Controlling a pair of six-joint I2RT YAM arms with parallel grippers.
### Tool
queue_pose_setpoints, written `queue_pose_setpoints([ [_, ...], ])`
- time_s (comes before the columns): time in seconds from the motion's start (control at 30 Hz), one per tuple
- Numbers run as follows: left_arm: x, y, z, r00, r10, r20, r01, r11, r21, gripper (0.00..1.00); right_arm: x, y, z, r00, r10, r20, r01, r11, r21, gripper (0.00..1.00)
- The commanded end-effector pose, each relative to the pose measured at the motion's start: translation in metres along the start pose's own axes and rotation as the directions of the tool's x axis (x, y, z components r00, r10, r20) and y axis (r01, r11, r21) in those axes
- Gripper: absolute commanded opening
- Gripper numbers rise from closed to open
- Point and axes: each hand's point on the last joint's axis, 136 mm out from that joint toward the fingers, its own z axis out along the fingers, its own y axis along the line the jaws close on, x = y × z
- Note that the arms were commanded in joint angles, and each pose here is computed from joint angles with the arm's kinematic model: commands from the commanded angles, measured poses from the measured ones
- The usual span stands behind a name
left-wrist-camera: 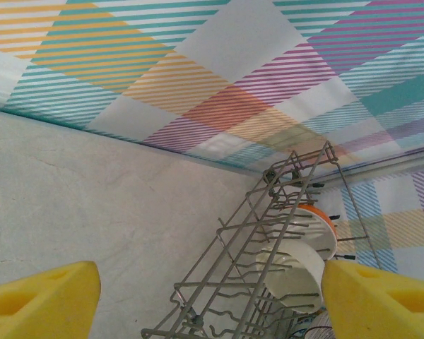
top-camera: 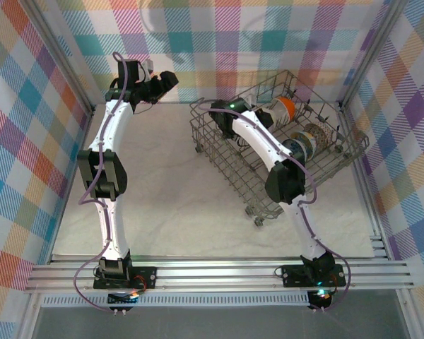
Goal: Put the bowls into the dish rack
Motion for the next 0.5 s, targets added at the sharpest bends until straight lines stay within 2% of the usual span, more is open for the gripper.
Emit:
queue_pose_setpoints([
  [0.0, -0.0084, -0.0321, -0.0148, 0.999, 0.034, 0.032, -0.036, 0.998, 0.057, 0.82, 0.0214, -0.0158, 0.0033, 0.996, -0.068, -0.062, 0.071, 0.996, 0.049, 0.0],
  [0.47, -0.0067, -0.032, -0.014, 0.999, 0.034, 0.027, -0.036, 0.998, 0.058, 0.82, 0.0121, -0.0108, 0.0083, 0.998, -0.053, -0.039, 0.055, 0.997, 0.058, 0.0],
])
